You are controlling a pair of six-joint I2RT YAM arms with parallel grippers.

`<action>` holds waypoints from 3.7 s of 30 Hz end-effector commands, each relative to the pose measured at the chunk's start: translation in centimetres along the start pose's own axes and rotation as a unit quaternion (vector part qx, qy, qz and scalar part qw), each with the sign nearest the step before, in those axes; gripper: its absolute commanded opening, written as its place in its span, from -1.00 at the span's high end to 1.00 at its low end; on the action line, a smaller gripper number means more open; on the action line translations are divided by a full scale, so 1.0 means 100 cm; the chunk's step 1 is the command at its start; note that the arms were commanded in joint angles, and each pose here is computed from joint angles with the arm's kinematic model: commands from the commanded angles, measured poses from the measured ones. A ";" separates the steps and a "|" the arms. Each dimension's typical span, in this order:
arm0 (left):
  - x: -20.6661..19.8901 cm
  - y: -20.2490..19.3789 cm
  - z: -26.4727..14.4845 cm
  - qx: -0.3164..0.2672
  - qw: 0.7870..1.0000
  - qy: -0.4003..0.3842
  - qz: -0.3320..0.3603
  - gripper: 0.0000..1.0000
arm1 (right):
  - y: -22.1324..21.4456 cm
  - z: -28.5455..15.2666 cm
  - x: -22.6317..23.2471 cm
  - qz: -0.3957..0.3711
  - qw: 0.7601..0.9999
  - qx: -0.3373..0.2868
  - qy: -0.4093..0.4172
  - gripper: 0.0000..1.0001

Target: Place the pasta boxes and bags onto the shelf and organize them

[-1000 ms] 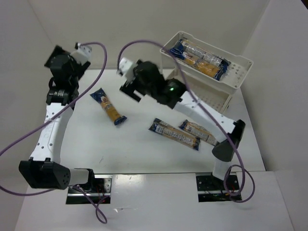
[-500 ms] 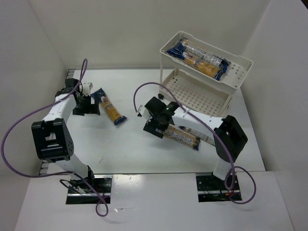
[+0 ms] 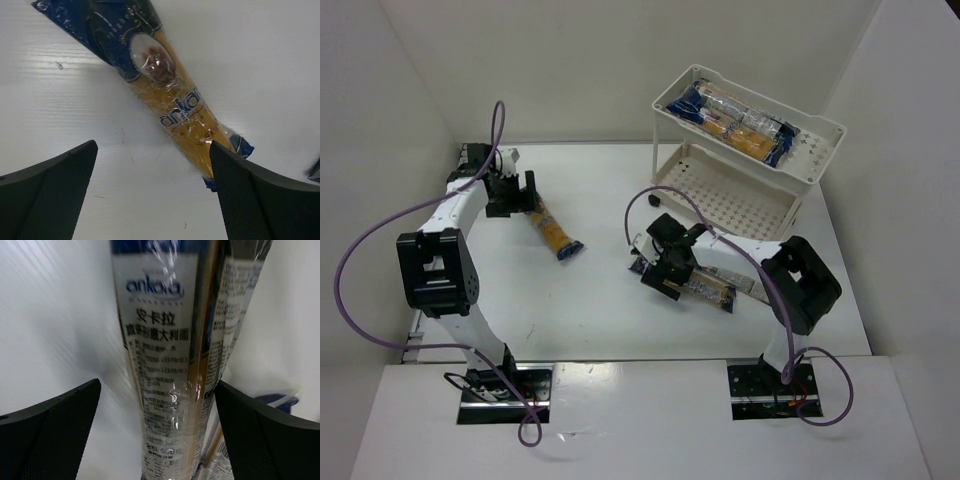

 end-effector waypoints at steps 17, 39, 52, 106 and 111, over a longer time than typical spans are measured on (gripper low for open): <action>-0.019 0.012 0.007 -0.027 0.999 0.012 0.044 -1.00 | -0.031 0.013 0.032 -0.015 0.998 -0.027 0.046 0.80; -0.016 0.019 -0.035 -0.080 0.993 0.037 0.080 -1.00 | 0.164 -0.321 -0.114 -0.010 0.905 -0.280 -0.320 1.00; 0.000 0.013 -0.038 -0.076 0.989 0.073 0.101 -1.00 | 0.123 -0.571 -0.200 0.037 0.690 -0.241 -0.682 1.00; -0.017 -0.020 0.072 0.031 0.989 0.115 -0.090 -1.00 | 0.035 -0.425 -0.303 0.270 0.697 -0.239 -0.620 -0.76; -0.017 -0.046 0.095 0.069 0.985 0.124 -0.102 -1.00 | 0.033 -0.419 -0.303 0.275 0.698 -0.233 -0.618 -0.76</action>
Point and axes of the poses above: each gripper's point midway between its finger pads, its own z axis out along the fingers, its own x axis along the line the jaws close on, y = z × x, the point moved 1 cm from there along -z, back along the fingers, and after that the axes turned 12 degrees about -z, right-handed, at the moved point
